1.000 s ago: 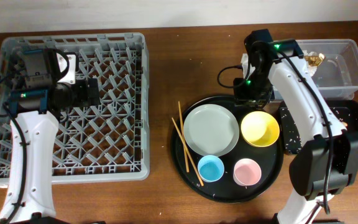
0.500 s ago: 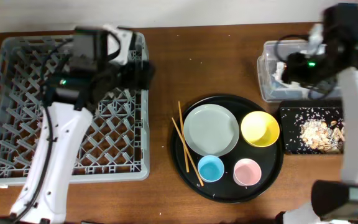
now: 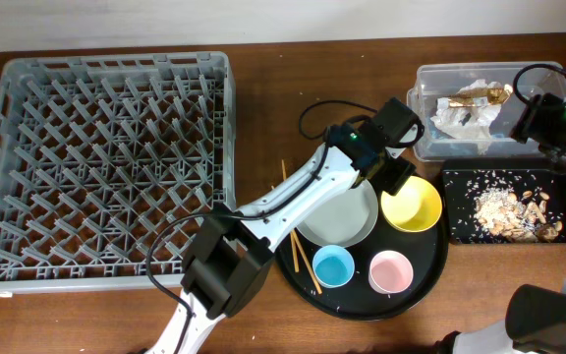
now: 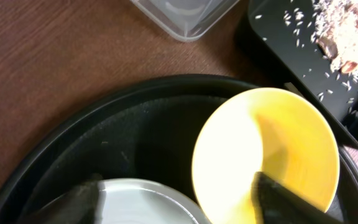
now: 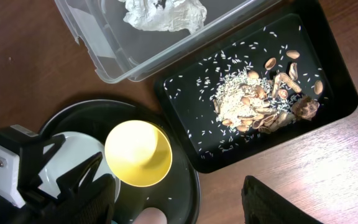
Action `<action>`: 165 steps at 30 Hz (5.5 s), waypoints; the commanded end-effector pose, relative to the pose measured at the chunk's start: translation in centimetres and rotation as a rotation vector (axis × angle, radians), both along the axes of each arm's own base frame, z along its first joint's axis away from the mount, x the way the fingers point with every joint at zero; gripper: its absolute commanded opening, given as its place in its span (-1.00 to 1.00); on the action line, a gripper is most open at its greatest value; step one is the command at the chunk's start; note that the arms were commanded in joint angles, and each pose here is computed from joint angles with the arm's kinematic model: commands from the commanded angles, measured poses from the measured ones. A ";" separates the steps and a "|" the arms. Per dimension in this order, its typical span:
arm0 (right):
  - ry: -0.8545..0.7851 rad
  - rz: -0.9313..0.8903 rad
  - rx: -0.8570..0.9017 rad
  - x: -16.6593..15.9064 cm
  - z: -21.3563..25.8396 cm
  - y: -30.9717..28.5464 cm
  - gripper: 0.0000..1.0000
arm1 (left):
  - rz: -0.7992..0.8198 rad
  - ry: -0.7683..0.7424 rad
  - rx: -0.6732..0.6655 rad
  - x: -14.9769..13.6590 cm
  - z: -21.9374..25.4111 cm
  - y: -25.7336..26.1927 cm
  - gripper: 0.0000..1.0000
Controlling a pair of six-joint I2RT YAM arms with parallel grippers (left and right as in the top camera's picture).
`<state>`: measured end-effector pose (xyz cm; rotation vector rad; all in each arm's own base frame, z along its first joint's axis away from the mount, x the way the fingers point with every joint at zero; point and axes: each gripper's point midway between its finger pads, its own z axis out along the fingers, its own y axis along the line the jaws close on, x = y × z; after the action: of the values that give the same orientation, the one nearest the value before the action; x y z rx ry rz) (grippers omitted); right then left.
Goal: Sort waste into correct bins and load items into the dishwasher rack
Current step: 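Grasp the yellow bowl with the left gripper and lift it, then place the yellow bowl upright at the back of the dish rack with the left gripper, then grasp the white plate from the round tray with the left gripper and lift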
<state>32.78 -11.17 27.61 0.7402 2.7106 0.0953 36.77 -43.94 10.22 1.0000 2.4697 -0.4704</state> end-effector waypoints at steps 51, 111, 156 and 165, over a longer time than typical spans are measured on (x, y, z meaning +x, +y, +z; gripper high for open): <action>-0.014 0.034 -0.033 0.1 0.3 -0.3 0.45 | 1.043 -0.517 1.114 20.0 7.5 42.7 -1.00; -0.021 0.034 -0.035 0.3 0.4 -0.4 0.48 | 0.733 -0.214 0.133 13.4 20.4 33.2 0.98; -0.011 0.036 -0.027 0.1 0.3 -0.2 0.57 | 0.876 -0.038 0.416 16.0 5.8 40.2 0.38; -0.013 0.037 -0.025 0.1 0.3 -0.2 0.58 | 0.715 -0.088 0.283 17.0 8.0 34.1 0.37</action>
<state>33.00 -11.26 27.68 0.6788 2.7155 0.0832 53.78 -6.16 17.64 0.0168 2.6462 0.2067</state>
